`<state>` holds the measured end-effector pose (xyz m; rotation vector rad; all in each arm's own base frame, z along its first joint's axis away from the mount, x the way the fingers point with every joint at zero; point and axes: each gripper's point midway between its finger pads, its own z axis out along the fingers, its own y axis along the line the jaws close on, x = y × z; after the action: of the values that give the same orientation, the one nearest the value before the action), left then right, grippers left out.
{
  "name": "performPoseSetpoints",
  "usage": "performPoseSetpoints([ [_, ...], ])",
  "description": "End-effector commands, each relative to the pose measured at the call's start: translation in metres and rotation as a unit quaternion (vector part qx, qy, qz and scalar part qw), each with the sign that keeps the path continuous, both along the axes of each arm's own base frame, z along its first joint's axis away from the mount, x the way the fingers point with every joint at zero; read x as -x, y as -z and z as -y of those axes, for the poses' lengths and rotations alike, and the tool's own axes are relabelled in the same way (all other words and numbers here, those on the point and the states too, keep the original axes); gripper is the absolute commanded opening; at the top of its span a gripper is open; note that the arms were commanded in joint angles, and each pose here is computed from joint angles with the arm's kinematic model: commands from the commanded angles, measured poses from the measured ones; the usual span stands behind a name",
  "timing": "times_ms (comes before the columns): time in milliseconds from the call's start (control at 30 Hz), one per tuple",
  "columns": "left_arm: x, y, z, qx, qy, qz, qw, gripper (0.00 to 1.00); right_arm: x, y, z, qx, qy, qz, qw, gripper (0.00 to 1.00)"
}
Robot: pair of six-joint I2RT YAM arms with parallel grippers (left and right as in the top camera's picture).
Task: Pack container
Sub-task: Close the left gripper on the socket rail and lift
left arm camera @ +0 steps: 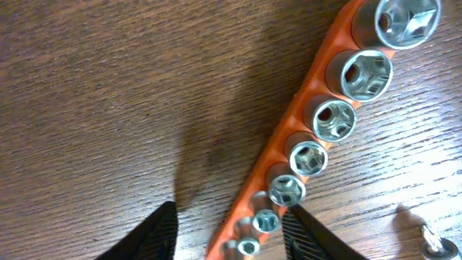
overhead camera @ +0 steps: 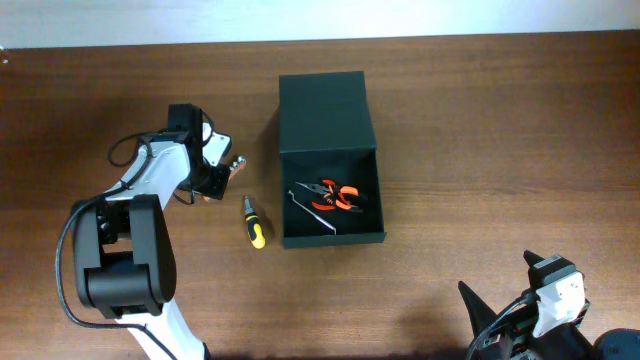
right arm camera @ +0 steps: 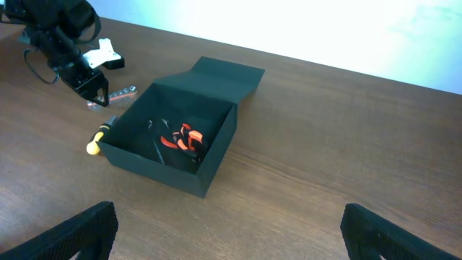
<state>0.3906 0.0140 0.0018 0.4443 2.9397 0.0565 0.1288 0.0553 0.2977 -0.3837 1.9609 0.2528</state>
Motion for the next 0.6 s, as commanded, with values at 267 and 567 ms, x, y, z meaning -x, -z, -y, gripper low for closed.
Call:
performPoseSetpoints([
  [267, -0.0069, -0.0028, 0.0065, 0.017, 0.001, 0.007, 1.000, 0.36, -0.0008, -0.0005, 0.0013, -0.004, 0.007, 0.001, 1.000, 0.99],
  [567, -0.0061, 0.0003, 0.0109, 0.023, 0.005, 0.003, 1.000, 0.21, -0.0008, -0.0005, 0.0013, -0.004, 0.007, 0.001, 1.000, 0.99],
])
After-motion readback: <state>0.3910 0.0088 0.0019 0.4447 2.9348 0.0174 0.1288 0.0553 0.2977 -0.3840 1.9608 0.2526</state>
